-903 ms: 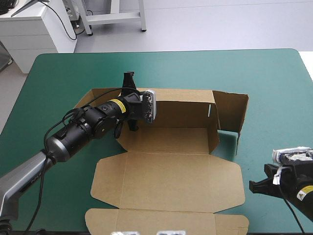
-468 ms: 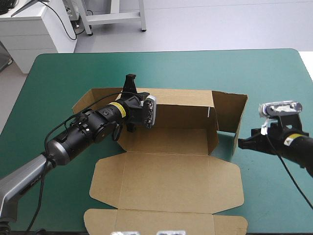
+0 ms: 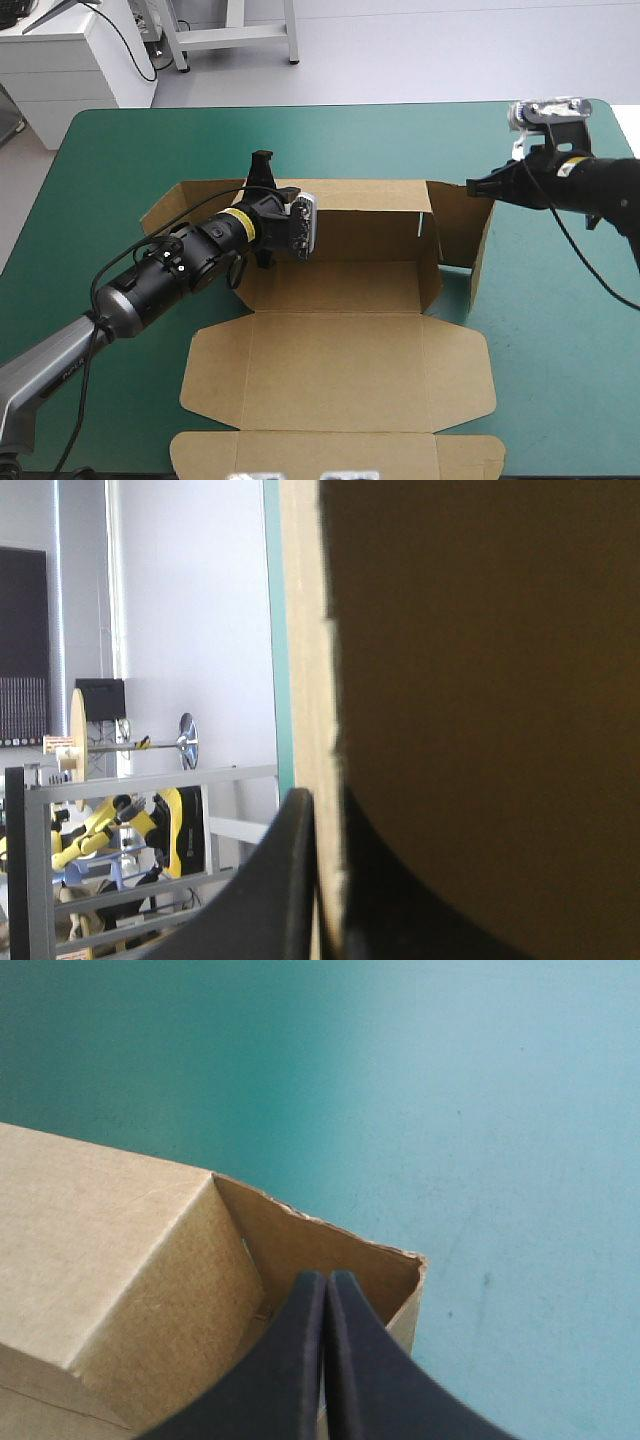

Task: Fold the box

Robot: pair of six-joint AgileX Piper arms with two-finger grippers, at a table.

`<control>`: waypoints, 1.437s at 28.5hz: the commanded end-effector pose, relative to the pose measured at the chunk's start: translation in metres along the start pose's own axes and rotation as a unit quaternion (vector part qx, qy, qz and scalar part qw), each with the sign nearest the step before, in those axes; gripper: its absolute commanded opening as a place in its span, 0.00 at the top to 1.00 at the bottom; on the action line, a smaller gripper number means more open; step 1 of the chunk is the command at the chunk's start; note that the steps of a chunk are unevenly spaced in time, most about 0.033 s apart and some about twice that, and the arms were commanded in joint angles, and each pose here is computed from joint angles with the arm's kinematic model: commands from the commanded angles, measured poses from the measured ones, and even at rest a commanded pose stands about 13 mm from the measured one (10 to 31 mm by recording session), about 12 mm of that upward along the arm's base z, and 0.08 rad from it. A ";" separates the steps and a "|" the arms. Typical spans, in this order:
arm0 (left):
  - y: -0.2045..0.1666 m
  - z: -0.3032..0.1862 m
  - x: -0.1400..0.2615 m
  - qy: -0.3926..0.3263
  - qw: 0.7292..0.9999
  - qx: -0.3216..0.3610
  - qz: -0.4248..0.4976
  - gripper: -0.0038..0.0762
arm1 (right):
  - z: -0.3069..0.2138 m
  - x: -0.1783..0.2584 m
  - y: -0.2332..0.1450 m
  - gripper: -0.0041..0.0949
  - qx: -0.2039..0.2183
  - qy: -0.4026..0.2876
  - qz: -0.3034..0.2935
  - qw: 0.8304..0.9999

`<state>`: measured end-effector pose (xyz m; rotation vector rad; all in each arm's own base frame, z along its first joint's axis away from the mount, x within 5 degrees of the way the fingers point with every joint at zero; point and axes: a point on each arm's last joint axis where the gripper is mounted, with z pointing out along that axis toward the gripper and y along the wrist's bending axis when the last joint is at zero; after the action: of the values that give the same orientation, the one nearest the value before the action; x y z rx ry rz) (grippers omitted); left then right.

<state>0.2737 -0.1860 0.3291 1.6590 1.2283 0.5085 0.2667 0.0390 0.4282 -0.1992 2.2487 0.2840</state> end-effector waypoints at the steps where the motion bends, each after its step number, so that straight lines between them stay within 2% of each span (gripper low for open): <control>1: 0.004 -0.011 0.008 0.039 0.999 0.000 -0.005 0.96 | 0.004 -0.026 0.000 0.97 -0.010 -0.030 0.005 0.999; 7: -0.007 -0.008 0.013 0.053 0.998 0.011 -0.016 0.96 | 0.035 -0.046 0.008 0.97 -0.038 -0.011 -0.002 0.999; 10: -0.014 -0.006 0.013 0.046 0.999 0.014 -0.018 0.96 | 0.052 -0.053 0.015 0.97 -0.040 -0.004 -0.015 0.999; 14: -0.017 -0.005 0.013 0.047 0.998 0.017 -0.028 0.96 | 0.077 -0.063 0.013 0.97 -0.034 0.013 0.000 0.999; 23: -0.017 -0.009 0.004 0.033 0.999 0.015 -0.024 0.96 | 0.124 -0.063 0.004 0.97 -0.028 0.136 0.011 0.990; 32: -0.018 -0.009 0.005 0.038 0.999 0.017 -0.031 0.96 | 0.132 -0.051 0.000 0.97 -0.015 0.161 0.015 0.987; 41: -0.018 -0.009 0.006 0.044 0.999 0.018 -0.020 0.96 | 0.112 -0.028 0.005 0.97 -0.032 0.189 0.004 0.982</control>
<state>0.2642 -0.1810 0.3152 1.6557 1.2676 0.5381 0.3873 0.0785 0.3508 -0.2679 2.6969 0.3290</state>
